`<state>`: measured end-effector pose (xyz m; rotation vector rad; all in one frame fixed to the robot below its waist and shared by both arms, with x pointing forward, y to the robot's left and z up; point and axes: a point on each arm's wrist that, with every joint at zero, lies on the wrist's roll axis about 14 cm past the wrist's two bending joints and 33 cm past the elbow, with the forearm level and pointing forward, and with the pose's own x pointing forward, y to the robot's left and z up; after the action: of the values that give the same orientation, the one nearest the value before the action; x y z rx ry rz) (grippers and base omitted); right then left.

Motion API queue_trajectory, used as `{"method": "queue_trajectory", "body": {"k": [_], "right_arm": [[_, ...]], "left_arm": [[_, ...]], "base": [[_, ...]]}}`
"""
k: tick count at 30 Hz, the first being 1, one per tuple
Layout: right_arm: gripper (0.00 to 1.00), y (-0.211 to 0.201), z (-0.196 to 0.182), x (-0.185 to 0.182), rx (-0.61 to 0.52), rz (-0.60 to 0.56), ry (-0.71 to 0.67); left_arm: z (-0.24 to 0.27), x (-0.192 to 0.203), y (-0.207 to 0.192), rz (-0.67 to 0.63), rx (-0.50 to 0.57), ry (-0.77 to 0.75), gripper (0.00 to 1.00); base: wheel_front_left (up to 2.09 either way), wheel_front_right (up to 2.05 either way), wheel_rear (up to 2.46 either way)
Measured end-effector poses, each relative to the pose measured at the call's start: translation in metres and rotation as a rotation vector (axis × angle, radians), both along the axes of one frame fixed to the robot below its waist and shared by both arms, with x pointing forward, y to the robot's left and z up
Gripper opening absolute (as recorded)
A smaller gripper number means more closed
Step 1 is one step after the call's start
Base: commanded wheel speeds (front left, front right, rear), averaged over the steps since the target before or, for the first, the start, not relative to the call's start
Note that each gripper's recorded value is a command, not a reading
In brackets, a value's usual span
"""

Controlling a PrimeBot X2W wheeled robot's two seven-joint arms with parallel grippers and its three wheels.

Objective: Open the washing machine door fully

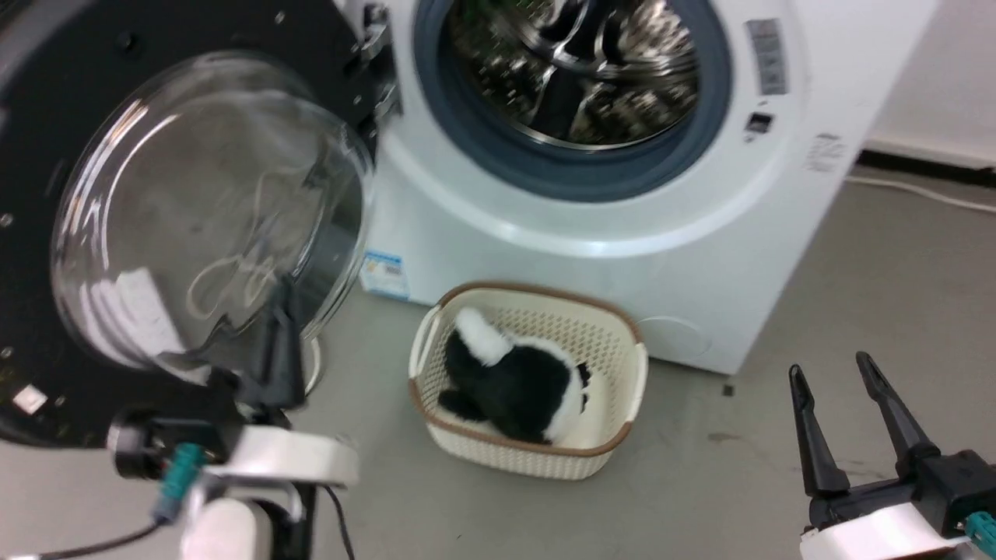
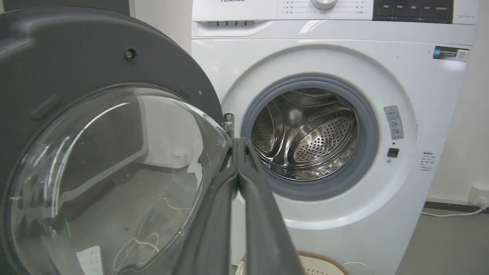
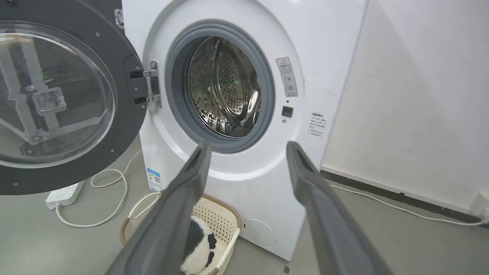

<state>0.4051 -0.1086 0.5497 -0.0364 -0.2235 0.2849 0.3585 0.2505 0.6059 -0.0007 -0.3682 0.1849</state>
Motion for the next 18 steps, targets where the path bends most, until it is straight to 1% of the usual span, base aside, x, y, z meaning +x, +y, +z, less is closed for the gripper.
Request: {"method": "queue_trajectory", "body": {"k": [4,6,8,9,10,11,18], "right_arm": [[1.0,-0.016,0.012,-0.013,0.002,-0.047,-0.031],[1.0,-0.026,0.015,-0.019,0.007,-0.074,-0.04],[1.0,-0.032,0.016,-0.026,0.011,-0.09,-0.042],[1.0,-0.035,0.015,-0.03,0.01,-0.099,-0.038],[1.0,-0.038,0.013,-0.034,0.01,-0.108,-0.033],[1.0,-0.042,0.013,-0.037,0.011,-0.119,-0.032],[1.0,-0.063,0.008,-0.053,0.036,-0.179,-0.016]], "left_arm": [[-0.019,0.002,-0.032,-0.087,-0.029,0.048,0.0],[-0.024,0.005,-0.046,-0.126,-0.019,0.062,0.0],[-0.031,0.005,-0.055,-0.142,-0.025,0.081,0.0],[-0.035,0.004,-0.059,-0.147,-0.03,0.092,0.41],[-0.039,0.004,-0.062,-0.152,-0.033,0.104,0.97],[-0.044,0.002,-0.067,-0.159,-0.038,0.117,1.0],[-0.072,-0.006,-0.099,-0.237,-0.057,0.198,1.0]], "base": [[0.0,0.0,0.0],[0.0,0.0,0.0],[0.0,0.0,0.0],[0.0,0.0,0.0],[0.0,0.0,0.0],[0.0,0.0,0.0],[0.0,0.0,0.0]]}}
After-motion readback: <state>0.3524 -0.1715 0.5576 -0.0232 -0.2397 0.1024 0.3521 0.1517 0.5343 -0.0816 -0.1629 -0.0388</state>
